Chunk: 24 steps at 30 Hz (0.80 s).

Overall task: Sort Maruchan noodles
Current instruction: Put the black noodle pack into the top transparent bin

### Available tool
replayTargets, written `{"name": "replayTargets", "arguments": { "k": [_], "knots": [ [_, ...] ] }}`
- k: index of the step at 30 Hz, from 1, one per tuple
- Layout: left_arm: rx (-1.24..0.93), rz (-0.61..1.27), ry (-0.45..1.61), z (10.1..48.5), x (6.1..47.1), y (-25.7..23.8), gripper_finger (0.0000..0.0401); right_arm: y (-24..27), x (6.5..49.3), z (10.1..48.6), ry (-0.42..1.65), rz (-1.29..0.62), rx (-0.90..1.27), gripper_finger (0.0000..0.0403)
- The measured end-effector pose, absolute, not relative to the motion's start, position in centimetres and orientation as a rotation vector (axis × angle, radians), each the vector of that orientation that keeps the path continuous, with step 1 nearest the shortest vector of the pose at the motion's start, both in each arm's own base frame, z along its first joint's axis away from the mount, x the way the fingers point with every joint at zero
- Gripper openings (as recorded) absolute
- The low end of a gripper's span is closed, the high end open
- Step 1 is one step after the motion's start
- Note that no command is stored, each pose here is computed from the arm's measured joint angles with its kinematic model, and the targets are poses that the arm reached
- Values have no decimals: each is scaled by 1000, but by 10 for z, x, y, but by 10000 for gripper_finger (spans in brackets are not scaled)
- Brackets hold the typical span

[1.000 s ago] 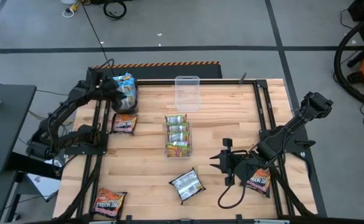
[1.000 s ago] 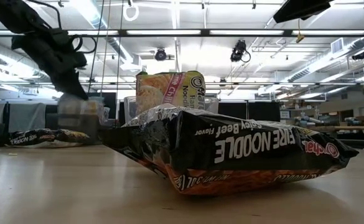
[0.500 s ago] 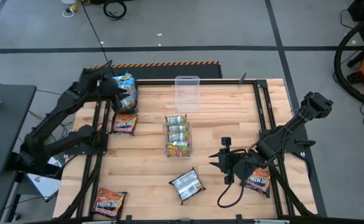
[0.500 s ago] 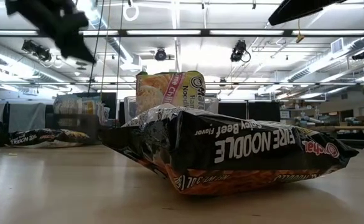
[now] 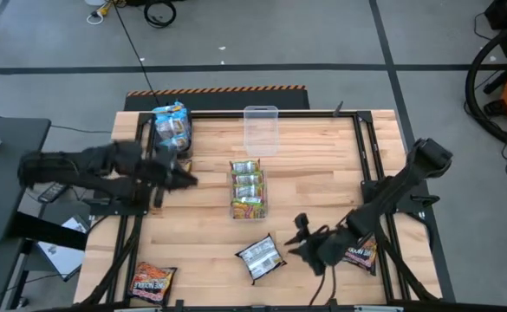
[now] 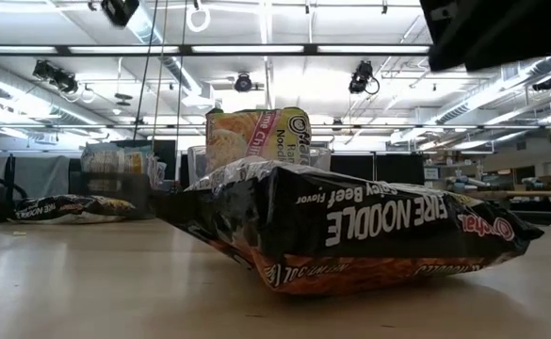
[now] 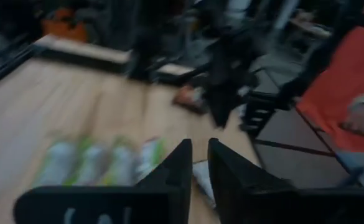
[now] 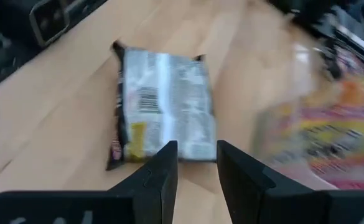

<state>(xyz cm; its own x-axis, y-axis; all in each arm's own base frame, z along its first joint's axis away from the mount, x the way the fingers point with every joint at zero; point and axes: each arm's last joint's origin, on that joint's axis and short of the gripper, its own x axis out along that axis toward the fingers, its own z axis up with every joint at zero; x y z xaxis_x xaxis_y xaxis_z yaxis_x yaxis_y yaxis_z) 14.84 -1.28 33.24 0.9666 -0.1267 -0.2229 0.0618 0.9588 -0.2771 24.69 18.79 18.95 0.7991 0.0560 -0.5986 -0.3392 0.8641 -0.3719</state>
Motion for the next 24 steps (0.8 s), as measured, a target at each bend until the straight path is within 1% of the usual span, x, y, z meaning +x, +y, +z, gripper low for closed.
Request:
{"name": "replayTargets", "arguments": {
  "k": [4, 8, 12, 16, 19, 24],
  "knots": [
    [-209, -166, 176, 334, 166, -55, 27, 205, 261, 174, 641, 240, -578, 119],
    [-136, -161, 196, 330, 177, -99, 7, 219, 267, 167, 646, 252, -664, 120],
    [-92, -152, 222, 328, 192, -146, 6, 227, 263, 168, 640, 254, -753, 120],
    [-33, -161, 256, 327, 208, -198, 7, 230, 256, 177, 604, 259, -827, 123],
    [11, -180, 290, 316, 220, -234, 7, 231, 256, 174, 615, 279, -861, 136],
    [29, -78, 334, 284, 241, -272, 11, 228, 262, 160, 663, 294, -829, 170]
  ]
}}
